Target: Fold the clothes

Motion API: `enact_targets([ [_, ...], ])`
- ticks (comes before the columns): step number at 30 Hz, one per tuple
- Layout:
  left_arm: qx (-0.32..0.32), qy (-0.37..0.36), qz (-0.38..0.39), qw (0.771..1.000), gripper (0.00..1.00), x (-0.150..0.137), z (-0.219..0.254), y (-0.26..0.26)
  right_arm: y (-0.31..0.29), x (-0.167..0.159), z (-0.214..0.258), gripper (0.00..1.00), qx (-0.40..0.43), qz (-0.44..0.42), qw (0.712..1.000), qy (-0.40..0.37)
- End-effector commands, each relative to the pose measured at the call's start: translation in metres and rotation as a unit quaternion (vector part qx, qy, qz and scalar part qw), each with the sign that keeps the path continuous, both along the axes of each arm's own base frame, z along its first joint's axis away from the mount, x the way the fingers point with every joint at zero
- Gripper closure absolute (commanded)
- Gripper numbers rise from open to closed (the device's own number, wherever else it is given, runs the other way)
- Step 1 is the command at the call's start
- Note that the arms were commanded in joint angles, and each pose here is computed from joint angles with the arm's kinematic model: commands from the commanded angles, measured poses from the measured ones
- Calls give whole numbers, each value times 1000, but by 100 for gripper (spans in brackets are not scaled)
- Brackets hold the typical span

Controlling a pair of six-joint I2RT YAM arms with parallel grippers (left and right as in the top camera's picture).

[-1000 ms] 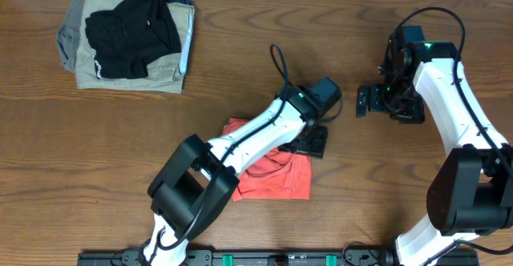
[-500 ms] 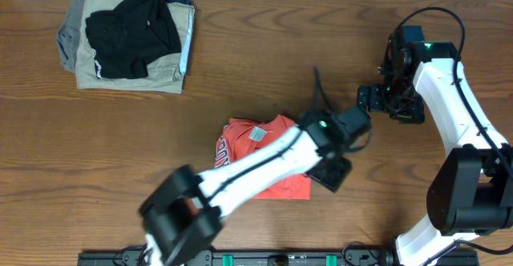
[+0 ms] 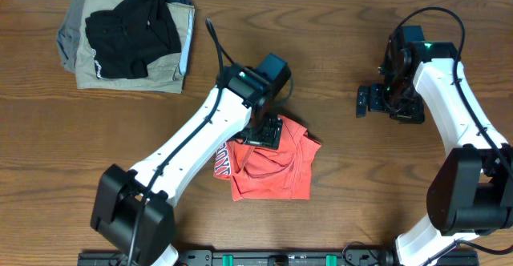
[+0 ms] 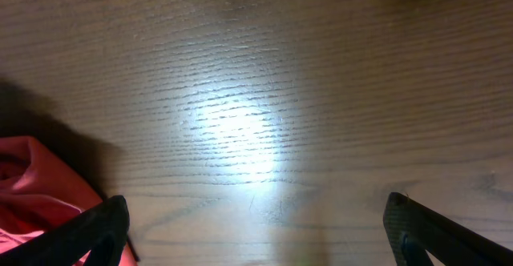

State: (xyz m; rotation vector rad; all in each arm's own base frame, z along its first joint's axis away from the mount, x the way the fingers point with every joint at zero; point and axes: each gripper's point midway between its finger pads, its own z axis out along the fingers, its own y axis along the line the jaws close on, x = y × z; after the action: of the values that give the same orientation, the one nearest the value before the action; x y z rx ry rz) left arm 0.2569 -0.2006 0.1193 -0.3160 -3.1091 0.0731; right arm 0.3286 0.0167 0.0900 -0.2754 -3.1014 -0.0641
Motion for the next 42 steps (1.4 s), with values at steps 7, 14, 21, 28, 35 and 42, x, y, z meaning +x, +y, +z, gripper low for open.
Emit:
enact_targets([
  [7, -1, 22, -24, 999, 17, -13, -47, -5, 3, 3, 9, 1, -5, 1, 1000, -15],
  [14, -7, -1, -24, 1000, 21, -3, -50, -9, 3, 3, 9, 1, -5, 1, 1000, -15],
  [21, 13, -21, -24, 999, 29, 4, -52, -2, 3, 3, 9, 1, -5, 1, 1000, -15],
  [28, 40, -33, -25, 998, 37, 5, -66, 10, 2, 3, 9, 1, -5, 1, 1000, -15],
  [35, 42, -40, -25, 998, 77, 5, -72, 12, 3, 3, 9, 1, -5, 1, 1000, -15],
  [42, 27, -60, -19, 998, 94, 11, -41, 8, 3, 3, 9, 1, -5, 1, 1000, -15],
])
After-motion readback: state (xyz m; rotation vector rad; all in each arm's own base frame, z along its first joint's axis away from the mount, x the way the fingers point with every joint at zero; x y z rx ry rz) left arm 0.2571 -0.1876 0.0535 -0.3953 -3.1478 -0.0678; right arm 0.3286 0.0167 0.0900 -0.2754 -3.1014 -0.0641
